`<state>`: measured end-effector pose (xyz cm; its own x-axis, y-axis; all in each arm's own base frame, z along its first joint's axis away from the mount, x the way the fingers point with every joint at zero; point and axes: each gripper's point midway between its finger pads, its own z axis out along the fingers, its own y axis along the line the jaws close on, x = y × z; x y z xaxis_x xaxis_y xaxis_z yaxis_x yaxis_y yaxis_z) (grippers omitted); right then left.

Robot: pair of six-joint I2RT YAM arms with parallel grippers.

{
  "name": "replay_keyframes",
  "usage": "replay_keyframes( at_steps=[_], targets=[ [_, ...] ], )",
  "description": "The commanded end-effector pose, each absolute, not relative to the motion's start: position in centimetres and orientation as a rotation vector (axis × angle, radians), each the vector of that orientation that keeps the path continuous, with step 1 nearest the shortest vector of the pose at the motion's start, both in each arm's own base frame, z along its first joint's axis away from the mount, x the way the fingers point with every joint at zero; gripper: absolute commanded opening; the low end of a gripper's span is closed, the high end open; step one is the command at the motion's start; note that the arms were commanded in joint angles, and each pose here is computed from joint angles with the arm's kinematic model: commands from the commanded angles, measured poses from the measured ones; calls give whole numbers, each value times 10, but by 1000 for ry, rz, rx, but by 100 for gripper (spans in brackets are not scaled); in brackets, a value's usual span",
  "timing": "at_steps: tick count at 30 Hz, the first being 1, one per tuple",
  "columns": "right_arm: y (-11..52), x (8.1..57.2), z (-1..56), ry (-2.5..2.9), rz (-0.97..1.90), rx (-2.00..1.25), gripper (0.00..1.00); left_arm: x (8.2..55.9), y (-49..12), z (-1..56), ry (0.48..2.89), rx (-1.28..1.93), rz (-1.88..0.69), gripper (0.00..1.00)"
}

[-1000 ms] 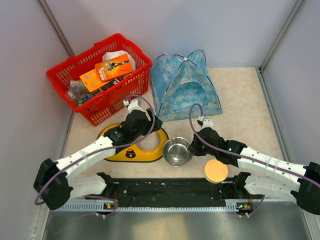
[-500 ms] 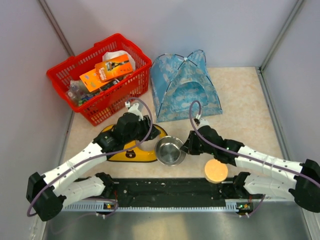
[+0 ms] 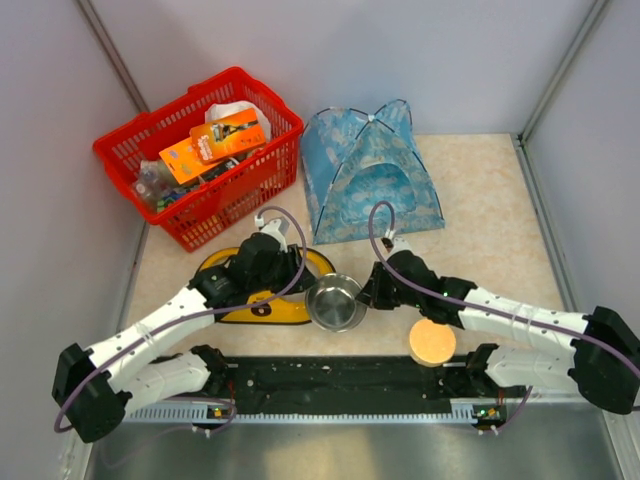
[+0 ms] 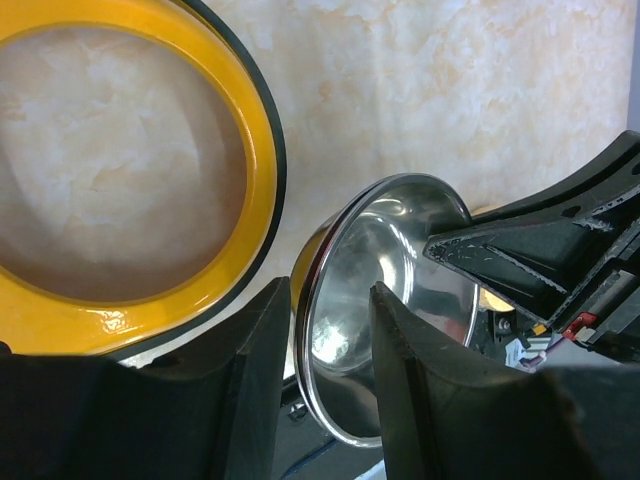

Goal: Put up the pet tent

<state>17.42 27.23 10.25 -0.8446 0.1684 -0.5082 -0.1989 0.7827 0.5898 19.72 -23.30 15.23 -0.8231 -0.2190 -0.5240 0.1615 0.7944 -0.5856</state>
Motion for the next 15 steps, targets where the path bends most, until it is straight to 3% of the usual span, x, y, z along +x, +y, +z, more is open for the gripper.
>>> replay_keyframes(
  at_steps=[1,15],
  targets=[
    [287,186,124,2347,966,-1,0,193,-236,149,2405,-9,-854,43],
    [287,188,119,2356,951,4,0,187,-240,140,2436,48,-828,37]
  ],
)
